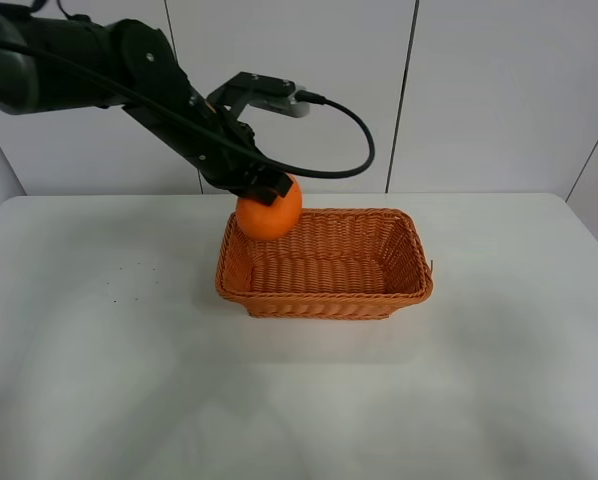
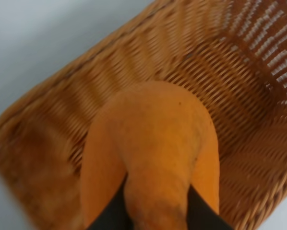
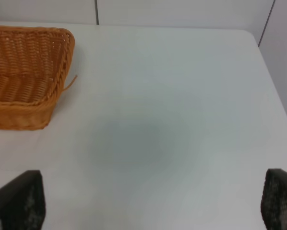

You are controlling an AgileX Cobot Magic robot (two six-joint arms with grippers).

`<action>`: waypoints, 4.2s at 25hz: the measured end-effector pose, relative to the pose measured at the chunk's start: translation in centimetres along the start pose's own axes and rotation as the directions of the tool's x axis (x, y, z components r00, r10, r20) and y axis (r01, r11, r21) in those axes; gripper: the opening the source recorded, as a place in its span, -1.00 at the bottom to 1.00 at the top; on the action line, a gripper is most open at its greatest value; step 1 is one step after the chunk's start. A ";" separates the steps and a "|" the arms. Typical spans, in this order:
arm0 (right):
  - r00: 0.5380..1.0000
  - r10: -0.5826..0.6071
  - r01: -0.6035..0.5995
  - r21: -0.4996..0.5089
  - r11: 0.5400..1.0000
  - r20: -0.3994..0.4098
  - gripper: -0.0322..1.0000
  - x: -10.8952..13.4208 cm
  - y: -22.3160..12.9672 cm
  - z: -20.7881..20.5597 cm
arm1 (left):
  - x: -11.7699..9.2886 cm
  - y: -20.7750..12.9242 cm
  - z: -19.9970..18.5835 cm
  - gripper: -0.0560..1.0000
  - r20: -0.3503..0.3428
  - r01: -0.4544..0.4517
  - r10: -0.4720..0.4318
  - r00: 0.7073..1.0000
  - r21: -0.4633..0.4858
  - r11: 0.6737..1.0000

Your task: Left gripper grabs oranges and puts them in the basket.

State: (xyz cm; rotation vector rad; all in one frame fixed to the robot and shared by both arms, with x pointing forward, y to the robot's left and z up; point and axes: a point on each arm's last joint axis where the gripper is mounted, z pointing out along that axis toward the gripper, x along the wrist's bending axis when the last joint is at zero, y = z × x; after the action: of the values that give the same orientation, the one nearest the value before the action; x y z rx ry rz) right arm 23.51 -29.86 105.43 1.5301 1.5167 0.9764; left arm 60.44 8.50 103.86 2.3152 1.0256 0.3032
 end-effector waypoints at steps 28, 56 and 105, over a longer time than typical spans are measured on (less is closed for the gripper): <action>1.000 0.000 0.000 0.000 1.000 0.000 0.41 0.0 0.0 0.0 | -1.3 -0.8 12.1 -0.53 0.072 0.007 -0.016 0.997 0.123 0.992; 1.000 0.000 0.000 0.000 1.000 0.000 0.41 0.0 0.0 0.0 | -1.5 -0.8 12.0 0.67 0.083 0.018 -0.030 0.996 0.138 0.990; 1.000 0.000 0.000 0.000 1.000 0.000 0.41 0.0 0.0 0.0 | 12.7 -1.1 -12.9 0.67 -0.401 0.245 -0.226 0.888 -0.003 0.970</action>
State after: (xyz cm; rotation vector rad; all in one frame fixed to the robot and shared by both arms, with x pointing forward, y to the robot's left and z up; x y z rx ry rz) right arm 23.51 -29.86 105.43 1.5301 1.5167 0.9764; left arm 62.97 23.84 113.23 2.1849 1.5132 0.6787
